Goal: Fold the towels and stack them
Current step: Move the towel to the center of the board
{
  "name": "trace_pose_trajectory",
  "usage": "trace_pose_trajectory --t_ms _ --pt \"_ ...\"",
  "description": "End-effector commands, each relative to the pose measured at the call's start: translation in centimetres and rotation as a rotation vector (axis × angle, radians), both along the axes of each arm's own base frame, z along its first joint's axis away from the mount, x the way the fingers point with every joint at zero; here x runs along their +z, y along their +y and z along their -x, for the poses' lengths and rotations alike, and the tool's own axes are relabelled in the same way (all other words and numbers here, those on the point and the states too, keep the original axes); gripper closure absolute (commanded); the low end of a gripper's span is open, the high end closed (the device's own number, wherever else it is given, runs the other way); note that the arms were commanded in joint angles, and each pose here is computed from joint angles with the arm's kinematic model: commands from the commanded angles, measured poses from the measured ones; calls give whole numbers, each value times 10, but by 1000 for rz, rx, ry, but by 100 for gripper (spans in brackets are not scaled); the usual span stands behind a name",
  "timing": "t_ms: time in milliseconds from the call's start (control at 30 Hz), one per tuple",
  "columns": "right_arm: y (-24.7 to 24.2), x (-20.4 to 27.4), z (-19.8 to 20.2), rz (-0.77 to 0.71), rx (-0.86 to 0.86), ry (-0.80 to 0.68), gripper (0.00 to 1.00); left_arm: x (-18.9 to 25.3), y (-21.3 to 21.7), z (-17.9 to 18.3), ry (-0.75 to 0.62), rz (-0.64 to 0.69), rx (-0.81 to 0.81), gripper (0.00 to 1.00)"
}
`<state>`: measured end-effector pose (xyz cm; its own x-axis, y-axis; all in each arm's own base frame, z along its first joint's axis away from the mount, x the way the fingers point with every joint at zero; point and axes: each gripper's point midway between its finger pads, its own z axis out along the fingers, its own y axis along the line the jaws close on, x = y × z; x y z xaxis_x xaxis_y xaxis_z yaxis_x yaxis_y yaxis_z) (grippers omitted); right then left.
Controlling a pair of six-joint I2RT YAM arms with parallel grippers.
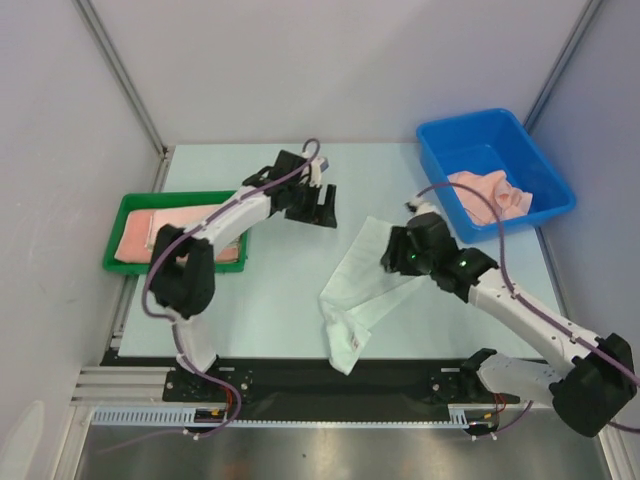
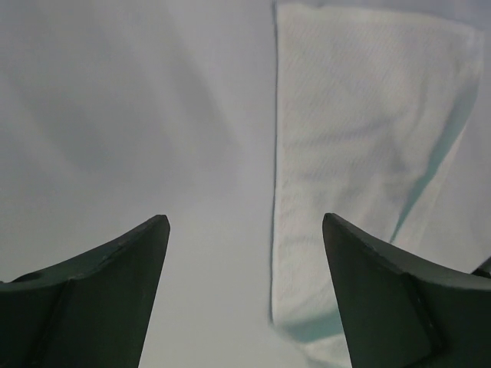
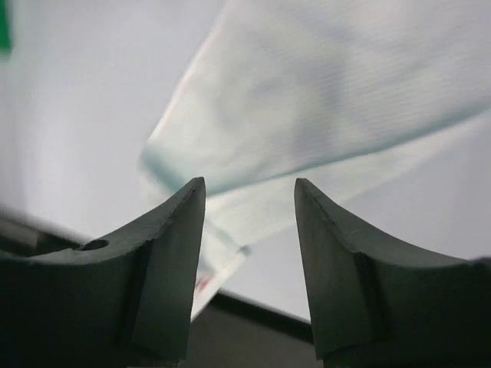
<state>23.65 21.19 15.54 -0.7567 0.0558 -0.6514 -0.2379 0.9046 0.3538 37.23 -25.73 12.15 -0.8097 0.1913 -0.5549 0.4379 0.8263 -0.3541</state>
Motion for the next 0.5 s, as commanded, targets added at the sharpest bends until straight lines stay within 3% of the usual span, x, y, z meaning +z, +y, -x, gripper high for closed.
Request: trace_pose_trajectory --t_ms 0,167,467 --pt "-91 -13 -50 73 -439 -24 46 29 -44 -42 -129 31 -67 14" --pt "-140 -38 -82 50 -626 -6 55 6 -97 -77 -118 13 -108 18" --pt "-174 -81 -105 93 -768 36 59 -65 -122 -89 -80 -52 -74 31"
